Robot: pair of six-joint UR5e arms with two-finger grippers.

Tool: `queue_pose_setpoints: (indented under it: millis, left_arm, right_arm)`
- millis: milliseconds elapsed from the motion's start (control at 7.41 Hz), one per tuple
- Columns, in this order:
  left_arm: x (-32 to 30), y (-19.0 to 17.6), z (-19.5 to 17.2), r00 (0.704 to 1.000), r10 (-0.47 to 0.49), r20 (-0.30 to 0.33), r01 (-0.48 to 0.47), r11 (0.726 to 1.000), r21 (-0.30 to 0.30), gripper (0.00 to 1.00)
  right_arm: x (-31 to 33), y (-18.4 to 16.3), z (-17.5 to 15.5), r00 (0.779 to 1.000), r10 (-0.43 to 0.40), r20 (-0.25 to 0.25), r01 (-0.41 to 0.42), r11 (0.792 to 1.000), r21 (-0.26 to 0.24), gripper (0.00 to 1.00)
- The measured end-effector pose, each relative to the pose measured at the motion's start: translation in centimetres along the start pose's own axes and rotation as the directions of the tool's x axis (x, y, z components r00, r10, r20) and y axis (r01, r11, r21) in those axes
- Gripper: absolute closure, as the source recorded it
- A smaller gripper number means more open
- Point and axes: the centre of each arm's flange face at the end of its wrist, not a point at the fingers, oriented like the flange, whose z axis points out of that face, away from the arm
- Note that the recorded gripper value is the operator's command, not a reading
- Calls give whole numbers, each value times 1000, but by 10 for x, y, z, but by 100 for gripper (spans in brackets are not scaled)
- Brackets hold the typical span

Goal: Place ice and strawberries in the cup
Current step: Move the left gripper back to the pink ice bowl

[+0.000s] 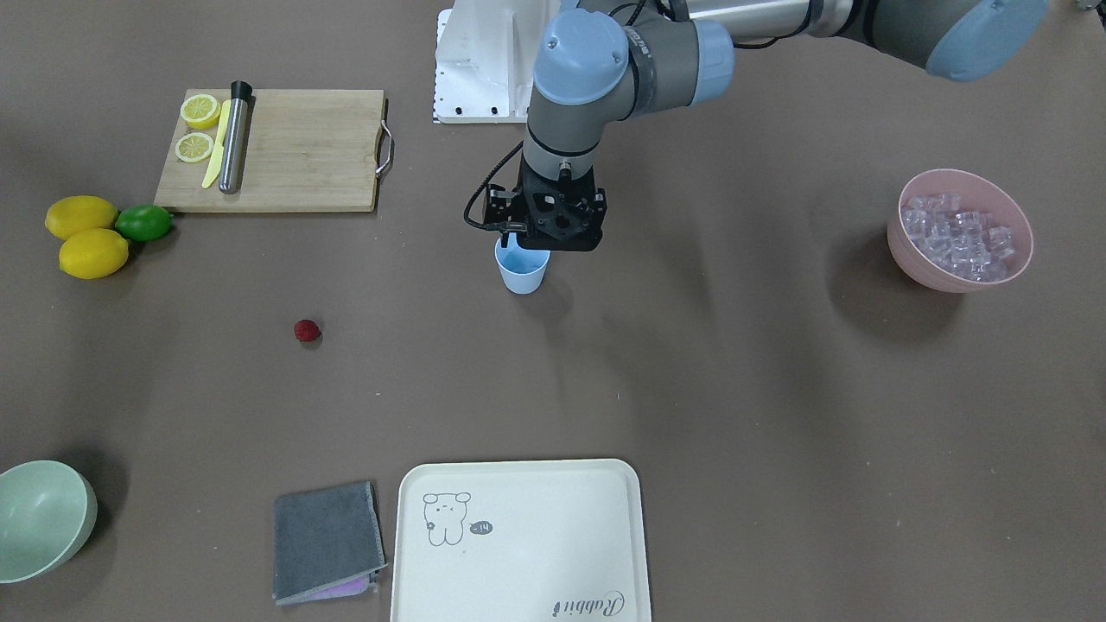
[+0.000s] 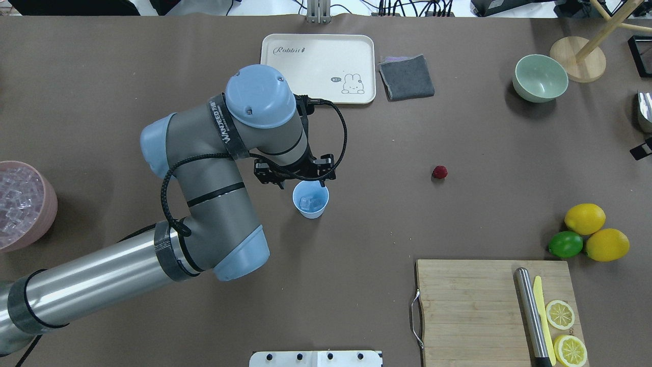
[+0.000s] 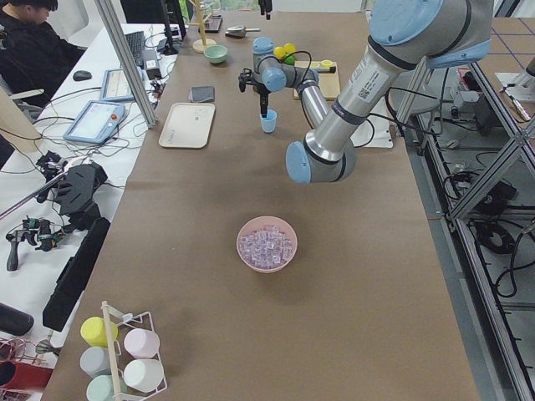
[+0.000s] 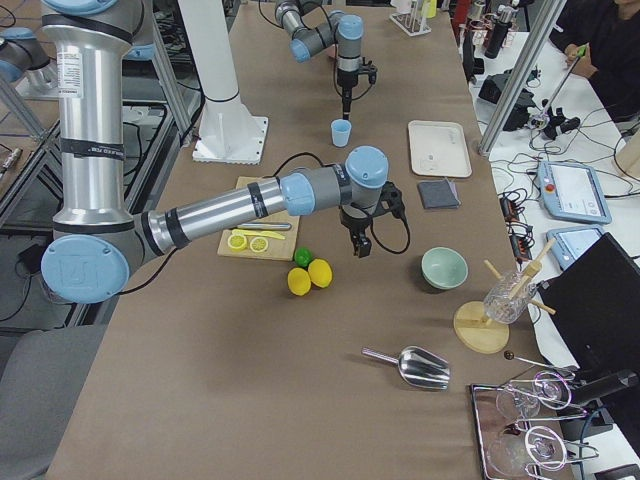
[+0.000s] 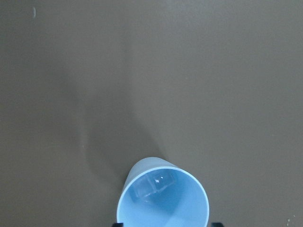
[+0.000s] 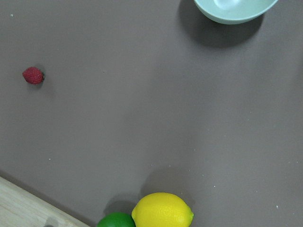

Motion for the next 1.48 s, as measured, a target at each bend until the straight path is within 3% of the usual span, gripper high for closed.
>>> queue_pose_setpoints:
  millis: [405,674,1079,1484]
  left_arm:
    - [-150,-15,-23,967,239,84,-242,970,20,2]
    - [-254,-26,-33,920,366,138,-365,930,-31,2]
    - [-424,-27,-54,847,478,232,-465,878,-115,2]
    - [-545,0,-77,824,513,241,-484,858,-172,2]
  right_arm:
    - [0,-1,0,1000,-1,-1,1,1000,1,0]
    - [0,-1,0,1000,-5,-2,5,1000,1,0]
    - [1,-1,1,1000,-8,-3,8,1000,-2,0]
    - [0,0,1,1000,-6,-1,6,1000,-2,0]
